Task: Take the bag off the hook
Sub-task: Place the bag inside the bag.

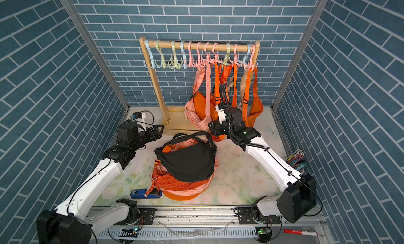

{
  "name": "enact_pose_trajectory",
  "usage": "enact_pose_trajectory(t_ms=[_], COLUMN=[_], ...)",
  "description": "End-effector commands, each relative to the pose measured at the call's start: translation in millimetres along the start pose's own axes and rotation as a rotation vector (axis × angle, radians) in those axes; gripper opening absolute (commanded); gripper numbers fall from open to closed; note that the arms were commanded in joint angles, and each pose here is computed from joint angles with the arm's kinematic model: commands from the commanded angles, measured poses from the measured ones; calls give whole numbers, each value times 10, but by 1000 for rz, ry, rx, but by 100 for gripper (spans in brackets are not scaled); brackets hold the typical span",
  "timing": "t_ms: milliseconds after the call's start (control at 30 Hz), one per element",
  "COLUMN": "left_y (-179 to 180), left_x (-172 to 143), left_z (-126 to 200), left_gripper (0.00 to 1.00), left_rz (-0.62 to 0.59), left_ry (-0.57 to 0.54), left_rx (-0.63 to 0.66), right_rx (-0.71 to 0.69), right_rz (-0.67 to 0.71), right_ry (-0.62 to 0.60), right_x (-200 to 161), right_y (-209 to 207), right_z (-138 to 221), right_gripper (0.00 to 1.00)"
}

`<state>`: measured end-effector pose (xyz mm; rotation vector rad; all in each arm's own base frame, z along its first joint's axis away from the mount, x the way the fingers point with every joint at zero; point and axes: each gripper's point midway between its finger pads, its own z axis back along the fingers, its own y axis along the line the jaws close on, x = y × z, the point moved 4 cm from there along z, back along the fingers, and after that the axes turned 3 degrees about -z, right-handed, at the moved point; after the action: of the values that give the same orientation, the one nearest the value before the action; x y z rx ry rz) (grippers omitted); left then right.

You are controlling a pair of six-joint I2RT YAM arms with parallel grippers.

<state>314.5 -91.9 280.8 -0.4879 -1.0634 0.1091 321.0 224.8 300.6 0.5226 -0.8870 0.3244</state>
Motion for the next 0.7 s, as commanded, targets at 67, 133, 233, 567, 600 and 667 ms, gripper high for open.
enact_pose_trajectory(t_ms=[67,133,233,567,600,667], left_y=[-60,-84,-132,-369,-362,-340], left_x=[104,118,154,-54,-79,-98], left_z=[300,404,530,478,446,430], left_gripper=[83,88,99,99,99,99], left_rz=[-77,-110,-160,-298,-287,-281], left_ry=[-4,9,25,114,117,105], left_rx=[11,14,11,-50,-52,-49], right_rx=[-6,-2,5,10,-7,-22], right_rz=[61,67,71,50,40,27], right_ry=[-52,-60,-67,-63,-58,-55], right_x=[249,330,446,899,933,1011], right_y=[92,123,160,235,206,175], right_z=[258,292,281,-39,-97,-191], right_gripper=[64,65,65,64,64,63])
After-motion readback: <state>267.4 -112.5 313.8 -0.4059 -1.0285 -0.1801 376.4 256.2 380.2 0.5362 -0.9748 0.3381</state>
